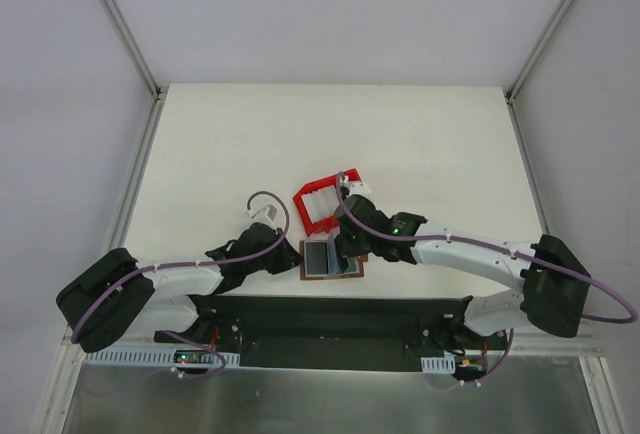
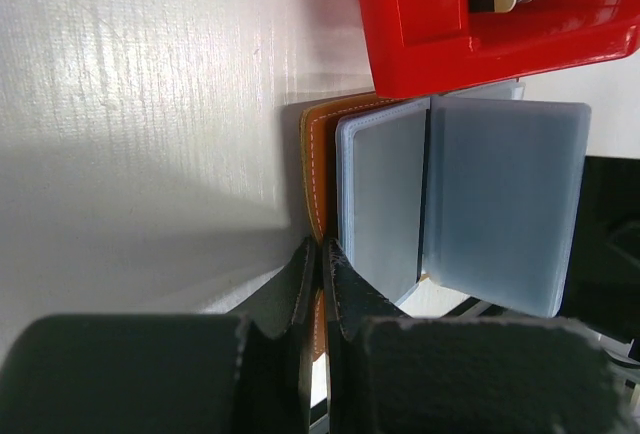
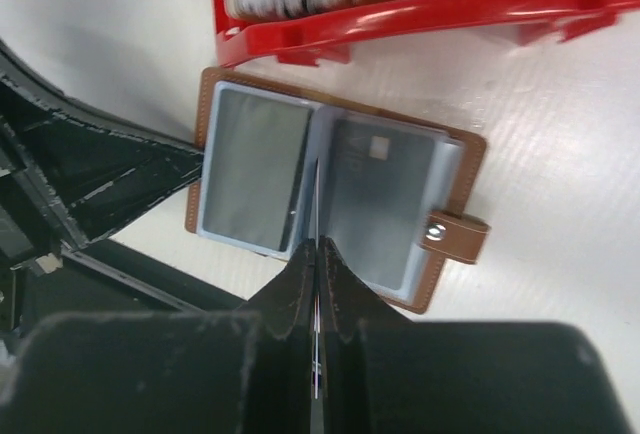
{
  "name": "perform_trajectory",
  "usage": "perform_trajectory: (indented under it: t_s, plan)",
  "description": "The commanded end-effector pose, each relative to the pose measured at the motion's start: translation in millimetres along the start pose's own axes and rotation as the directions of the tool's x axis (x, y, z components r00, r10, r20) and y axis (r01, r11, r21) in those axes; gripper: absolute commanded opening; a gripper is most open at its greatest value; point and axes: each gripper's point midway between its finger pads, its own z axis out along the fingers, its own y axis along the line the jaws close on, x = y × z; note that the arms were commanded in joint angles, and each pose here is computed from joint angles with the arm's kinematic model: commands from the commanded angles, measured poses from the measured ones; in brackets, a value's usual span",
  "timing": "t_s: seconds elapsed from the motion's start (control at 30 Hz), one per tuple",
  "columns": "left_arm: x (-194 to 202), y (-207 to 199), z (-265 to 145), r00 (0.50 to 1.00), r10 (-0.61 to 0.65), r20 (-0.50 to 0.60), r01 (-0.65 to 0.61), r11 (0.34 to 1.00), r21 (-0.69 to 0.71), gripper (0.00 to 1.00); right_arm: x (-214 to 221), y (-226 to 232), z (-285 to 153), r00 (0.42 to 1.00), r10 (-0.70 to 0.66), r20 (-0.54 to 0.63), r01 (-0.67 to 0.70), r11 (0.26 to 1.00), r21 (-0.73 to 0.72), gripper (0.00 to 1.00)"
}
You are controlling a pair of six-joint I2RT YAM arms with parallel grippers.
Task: Put the credit cards into the card holder
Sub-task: Insert the credit card into the card holder.
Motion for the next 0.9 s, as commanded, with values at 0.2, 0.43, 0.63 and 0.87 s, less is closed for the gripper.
perform_trajectory:
  t_s: [0.2, 0.43, 0.63, 0.87]
  plan:
    - [32.8, 63.8, -9.3, 0.991, 0.038, -0.127, -0.064, 0.976, -0.21, 0.0, 3.1, 57.2, 16.9, 0.999, 0.002, -0.042, -0.01, 0.978, -0.208, 0.0]
    - [34.1, 65.4, -10.4, 0.991, 0.034, -0.13, -0.061, 0.975, -0.213, 0.0, -6.7, 32.4, 12.3, 0.994, 0.104, 0.037, -0.095, 0.975, -0.2, 0.0]
    - [35.1, 66.7, -8.8, 0.989, 0.038, -0.14, -0.069, 0.972, -0.224, 0.0, -11.8, 17.5, 16.9, 0.967, 0.245, 0.071, -0.215, 0.932, -0.292, 0.0]
    - [34.9, 67.1, -7.4, 0.989, 0.037, -0.145, -0.07, 0.97, -0.232, 0.0, -11.4, 11.3, 29.0, 0.944, 0.32, 0.074, -0.279, 0.9, -0.336, 0.0]
